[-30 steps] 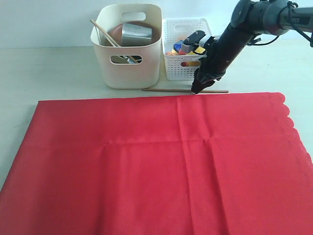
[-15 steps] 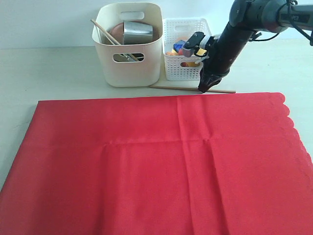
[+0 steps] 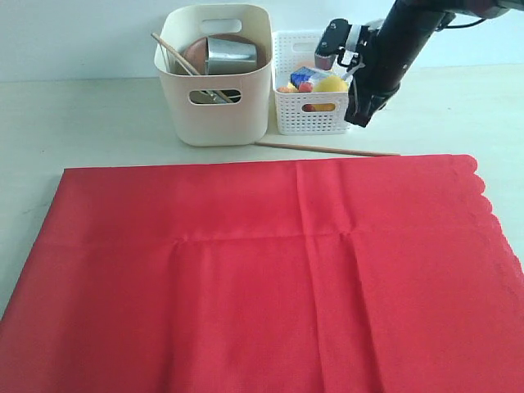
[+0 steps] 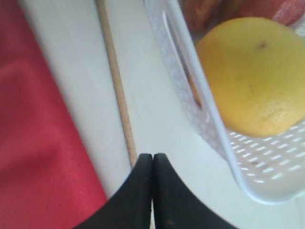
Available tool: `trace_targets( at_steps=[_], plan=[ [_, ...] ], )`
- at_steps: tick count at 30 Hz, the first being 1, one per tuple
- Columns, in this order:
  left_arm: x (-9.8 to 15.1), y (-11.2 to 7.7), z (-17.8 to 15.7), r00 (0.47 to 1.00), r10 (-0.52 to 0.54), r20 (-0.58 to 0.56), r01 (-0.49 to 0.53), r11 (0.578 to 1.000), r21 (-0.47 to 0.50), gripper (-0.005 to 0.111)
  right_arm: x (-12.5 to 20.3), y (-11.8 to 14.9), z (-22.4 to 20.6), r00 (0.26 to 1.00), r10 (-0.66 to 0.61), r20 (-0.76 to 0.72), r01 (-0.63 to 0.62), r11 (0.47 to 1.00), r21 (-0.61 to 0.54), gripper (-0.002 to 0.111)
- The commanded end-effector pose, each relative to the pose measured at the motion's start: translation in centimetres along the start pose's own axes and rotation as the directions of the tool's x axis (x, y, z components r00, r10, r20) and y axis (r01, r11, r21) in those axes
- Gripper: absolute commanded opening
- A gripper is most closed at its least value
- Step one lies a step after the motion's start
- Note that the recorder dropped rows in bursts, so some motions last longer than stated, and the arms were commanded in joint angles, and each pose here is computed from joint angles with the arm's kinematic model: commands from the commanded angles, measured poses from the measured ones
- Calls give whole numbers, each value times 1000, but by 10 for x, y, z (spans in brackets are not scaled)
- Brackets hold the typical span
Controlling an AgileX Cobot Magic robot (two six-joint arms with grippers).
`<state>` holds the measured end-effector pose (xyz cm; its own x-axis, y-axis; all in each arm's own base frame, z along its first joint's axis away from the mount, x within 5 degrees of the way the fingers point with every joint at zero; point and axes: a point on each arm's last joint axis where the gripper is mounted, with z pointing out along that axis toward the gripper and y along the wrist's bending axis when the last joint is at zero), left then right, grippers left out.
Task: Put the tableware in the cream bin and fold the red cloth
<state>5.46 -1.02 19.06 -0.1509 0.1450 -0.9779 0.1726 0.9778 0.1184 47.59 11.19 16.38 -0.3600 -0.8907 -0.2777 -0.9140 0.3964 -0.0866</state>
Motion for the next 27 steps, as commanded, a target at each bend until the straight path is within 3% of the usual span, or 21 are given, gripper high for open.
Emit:
trace_targets(
  at_steps=[1,5,14,27],
  plan=[
    [1,0,0,1000,0,5,0,1000,-2,2,-2,4,-3,999,-30,18,31,999,-30,0],
    [1,0,0,1000,0,5,0,1000,-2,2,-7,10,7,999,-17,43,20,997,-75,2],
    [1,0,0,1000,0,5,0,1000,-2,2,-13,19,30,997,-71,0,71,993,-95,33],
    [1,0,0,1000,0,5,0,1000,-2,2,-6,15,57,1000,0,-31,-2,998,-71,34]
  ],
)
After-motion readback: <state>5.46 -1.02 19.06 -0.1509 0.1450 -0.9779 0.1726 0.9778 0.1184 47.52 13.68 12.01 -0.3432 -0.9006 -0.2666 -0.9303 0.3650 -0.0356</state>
